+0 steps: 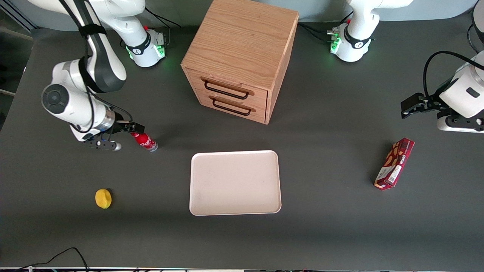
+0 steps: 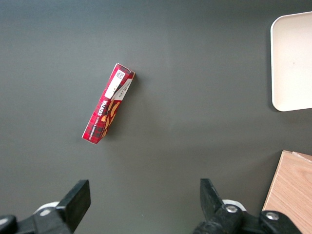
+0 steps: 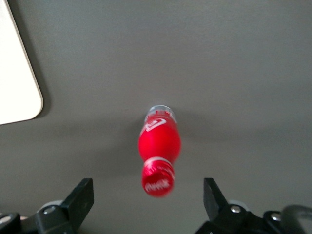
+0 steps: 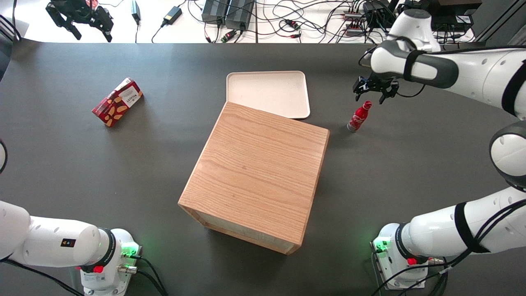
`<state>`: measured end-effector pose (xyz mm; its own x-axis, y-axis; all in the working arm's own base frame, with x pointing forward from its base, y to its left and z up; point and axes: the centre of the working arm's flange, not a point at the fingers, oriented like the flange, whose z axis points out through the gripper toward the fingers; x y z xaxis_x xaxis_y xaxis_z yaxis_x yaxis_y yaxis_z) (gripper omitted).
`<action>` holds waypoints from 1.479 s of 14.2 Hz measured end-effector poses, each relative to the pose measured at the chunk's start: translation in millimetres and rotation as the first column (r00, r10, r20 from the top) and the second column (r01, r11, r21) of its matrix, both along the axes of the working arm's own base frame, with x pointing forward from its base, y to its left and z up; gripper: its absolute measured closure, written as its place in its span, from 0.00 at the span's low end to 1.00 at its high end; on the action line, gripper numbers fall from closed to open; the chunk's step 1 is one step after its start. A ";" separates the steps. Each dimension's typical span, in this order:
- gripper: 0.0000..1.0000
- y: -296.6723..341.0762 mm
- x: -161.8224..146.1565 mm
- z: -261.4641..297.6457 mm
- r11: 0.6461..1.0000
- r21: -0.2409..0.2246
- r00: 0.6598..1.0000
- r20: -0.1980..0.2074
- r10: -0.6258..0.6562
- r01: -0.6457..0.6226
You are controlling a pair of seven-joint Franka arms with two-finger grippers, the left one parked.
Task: Place coke bottle on tray
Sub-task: 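Close the right gripper around the bottle's cap end, then lift the bottle and carry it over the white tray's corner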
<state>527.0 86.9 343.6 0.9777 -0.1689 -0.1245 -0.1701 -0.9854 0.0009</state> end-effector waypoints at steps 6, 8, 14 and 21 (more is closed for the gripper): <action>0.18 -0.3 -1.9 -9.8 0.999 -0.031 0.999 0.016 0.028 -0.028; 0.39 -0.3 -1.9 -9.7 0.999 -0.032 0.999 0.016 0.029 -0.029; 0.69 -0.4 -0.9 -5.3 0.999 -0.035 0.999 0.021 0.032 -0.031; 0.69 0.6 22.3 143.5 0.997 -0.069 0.999 0.010 0.038 -0.037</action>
